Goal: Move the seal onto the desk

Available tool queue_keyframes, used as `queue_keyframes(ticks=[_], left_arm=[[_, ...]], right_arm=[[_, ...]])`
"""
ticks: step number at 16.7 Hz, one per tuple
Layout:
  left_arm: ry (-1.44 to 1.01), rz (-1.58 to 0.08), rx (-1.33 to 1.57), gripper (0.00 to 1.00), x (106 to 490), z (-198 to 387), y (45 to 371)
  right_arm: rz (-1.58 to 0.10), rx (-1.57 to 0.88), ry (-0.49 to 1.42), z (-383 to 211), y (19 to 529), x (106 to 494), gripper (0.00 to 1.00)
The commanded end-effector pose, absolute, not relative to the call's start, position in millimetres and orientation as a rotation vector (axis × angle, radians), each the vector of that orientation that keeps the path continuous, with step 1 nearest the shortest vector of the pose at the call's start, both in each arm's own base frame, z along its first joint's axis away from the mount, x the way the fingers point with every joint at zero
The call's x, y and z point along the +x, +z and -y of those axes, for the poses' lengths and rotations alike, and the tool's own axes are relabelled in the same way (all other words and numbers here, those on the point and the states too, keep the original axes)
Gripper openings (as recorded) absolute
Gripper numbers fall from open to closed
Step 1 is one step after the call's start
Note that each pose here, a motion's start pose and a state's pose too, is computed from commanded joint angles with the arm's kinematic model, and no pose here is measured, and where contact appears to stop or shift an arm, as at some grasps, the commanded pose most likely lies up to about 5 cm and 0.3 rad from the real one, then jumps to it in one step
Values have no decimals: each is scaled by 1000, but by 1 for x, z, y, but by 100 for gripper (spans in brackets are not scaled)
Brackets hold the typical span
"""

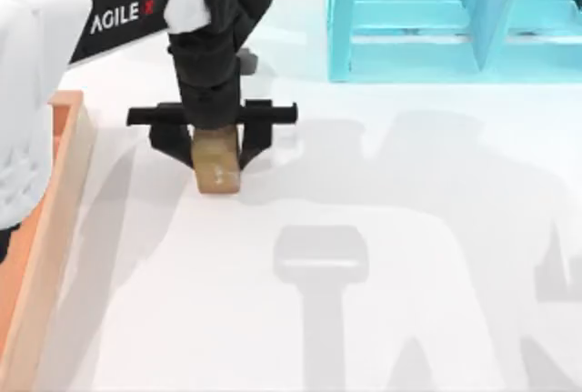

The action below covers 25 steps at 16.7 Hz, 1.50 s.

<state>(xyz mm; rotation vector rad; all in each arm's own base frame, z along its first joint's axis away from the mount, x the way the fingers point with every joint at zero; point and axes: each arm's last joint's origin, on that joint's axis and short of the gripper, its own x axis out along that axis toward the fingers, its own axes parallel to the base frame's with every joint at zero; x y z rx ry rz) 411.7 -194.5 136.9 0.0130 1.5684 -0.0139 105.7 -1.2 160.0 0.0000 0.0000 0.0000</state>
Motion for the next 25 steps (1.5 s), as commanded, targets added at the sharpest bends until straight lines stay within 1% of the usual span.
queue_keyframes(ticks=[10, 11, 21, 23, 25], left_arm=[[-14, -1568, 13, 98, 412, 195, 137], [-14, -1568, 13, 100, 412, 195, 137], [-10, -1572, 12, 100, 413, 194, 138], [-3, -1584, 14, 100, 417, 196, 144], [4, -1599, 18, 100, 422, 198, 158]], right_arm=[[0, 0, 0, 1, 160, 106, 100], [0, 0, 0, 1, 160, 106, 100], [0, 0, 0, 1, 160, 106, 100], [0, 0, 0, 1, 160, 106, 100], [0, 0, 0, 1, 160, 106, 100]])
